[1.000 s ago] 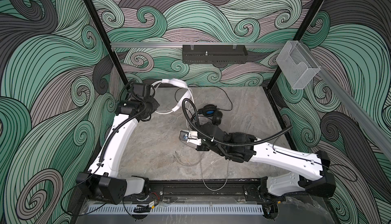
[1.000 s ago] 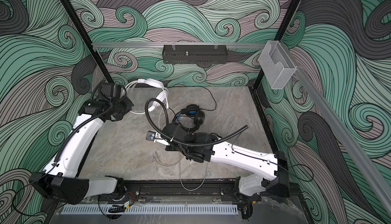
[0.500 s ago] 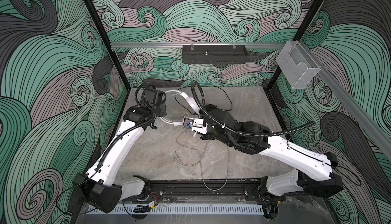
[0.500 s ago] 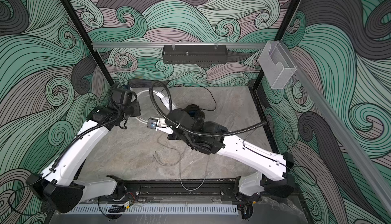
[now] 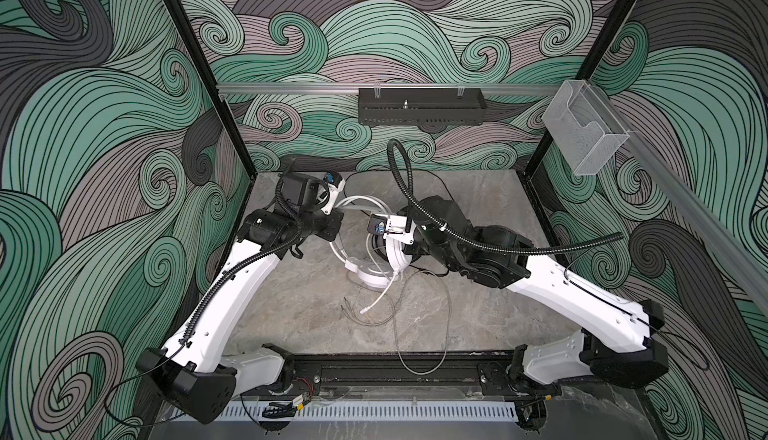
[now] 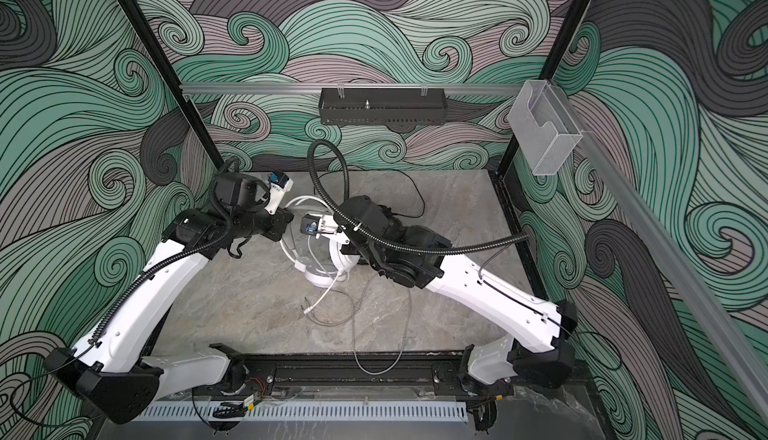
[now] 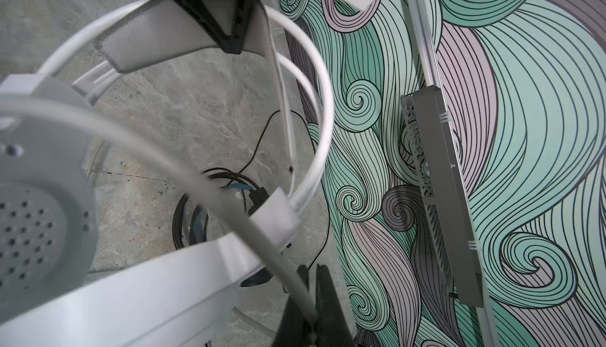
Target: Wrap the headphones
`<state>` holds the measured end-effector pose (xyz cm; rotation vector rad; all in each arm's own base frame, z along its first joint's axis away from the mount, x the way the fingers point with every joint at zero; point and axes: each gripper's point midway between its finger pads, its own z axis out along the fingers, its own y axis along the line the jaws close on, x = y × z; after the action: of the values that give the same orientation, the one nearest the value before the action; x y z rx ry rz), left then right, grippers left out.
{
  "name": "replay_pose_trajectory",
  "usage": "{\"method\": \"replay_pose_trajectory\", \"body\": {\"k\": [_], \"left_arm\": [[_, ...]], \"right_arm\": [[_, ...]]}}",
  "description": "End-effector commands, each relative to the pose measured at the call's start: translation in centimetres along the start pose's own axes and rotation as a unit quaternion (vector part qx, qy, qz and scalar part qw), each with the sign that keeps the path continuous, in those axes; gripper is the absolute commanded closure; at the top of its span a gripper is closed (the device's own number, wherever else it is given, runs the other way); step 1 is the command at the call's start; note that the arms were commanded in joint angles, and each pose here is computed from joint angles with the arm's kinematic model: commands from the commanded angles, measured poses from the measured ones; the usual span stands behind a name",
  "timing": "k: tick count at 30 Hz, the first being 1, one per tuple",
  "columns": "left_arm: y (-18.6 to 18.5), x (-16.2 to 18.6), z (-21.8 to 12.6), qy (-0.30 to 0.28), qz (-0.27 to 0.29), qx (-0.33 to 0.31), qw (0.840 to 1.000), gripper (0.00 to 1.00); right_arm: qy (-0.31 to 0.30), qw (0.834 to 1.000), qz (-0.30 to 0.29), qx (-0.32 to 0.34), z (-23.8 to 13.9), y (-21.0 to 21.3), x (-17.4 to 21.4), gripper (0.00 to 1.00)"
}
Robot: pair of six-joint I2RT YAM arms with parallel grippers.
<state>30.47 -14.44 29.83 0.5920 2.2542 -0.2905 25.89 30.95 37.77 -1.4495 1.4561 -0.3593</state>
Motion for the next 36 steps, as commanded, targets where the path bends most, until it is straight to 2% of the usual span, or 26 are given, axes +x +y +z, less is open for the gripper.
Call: {"method": "replay_pose_trajectory", "body": {"k": [1, 5, 15, 17, 27, 30, 36], "left_arm": [[-2.9, -0.2, -1.8, -0.022, 0.03, 0.073, 0.997, 1.0], [-4.2, -0.1, -2.4, -0.03, 0.029, 0.107, 0.993, 1.0], [-6.8, -1.0, -3.8, -0.048, 0.016, 0.17, 0.984, 1.0], [-7.1, -1.1, -4.1, -0.05, 0.014, 0.177, 0.983, 1.0], [-8.7, -2.9, -6.7, -0.095, -0.023, 0.223, 0.97, 1.0], [-8.9, -3.9, -7.8, -0.112, -0.037, 0.231, 0.966, 1.0], [-9.1, -6.0, -9.9, -0.14, -0.076, 0.243, 0.957, 1.0]], "right_arm": [[0.0, 1.0, 0.016, 0.025, -0.3, -1.6, -0.1, 1.0], [0.001, 0.999, 0.031, 0.023, -0.2, -1.7, 0.4, 0.98], [-0.01, 0.998, 0.065, 0.018, 0.3, -1.8, 1.0, 0.79], [-0.018, 0.997, 0.077, 0.017, 0.2, -2.0, 1.0, 0.73], [-0.076, 0.987, 0.139, -0.002, -0.2, -2.1, 1.1, 0.56], [-0.11, 0.979, 0.169, -0.01, -0.7, -2.3, 1.1, 0.53], [-0.185, 0.948, 0.259, -0.02, -2.0, -3.7, 1.5, 0.41]]}}
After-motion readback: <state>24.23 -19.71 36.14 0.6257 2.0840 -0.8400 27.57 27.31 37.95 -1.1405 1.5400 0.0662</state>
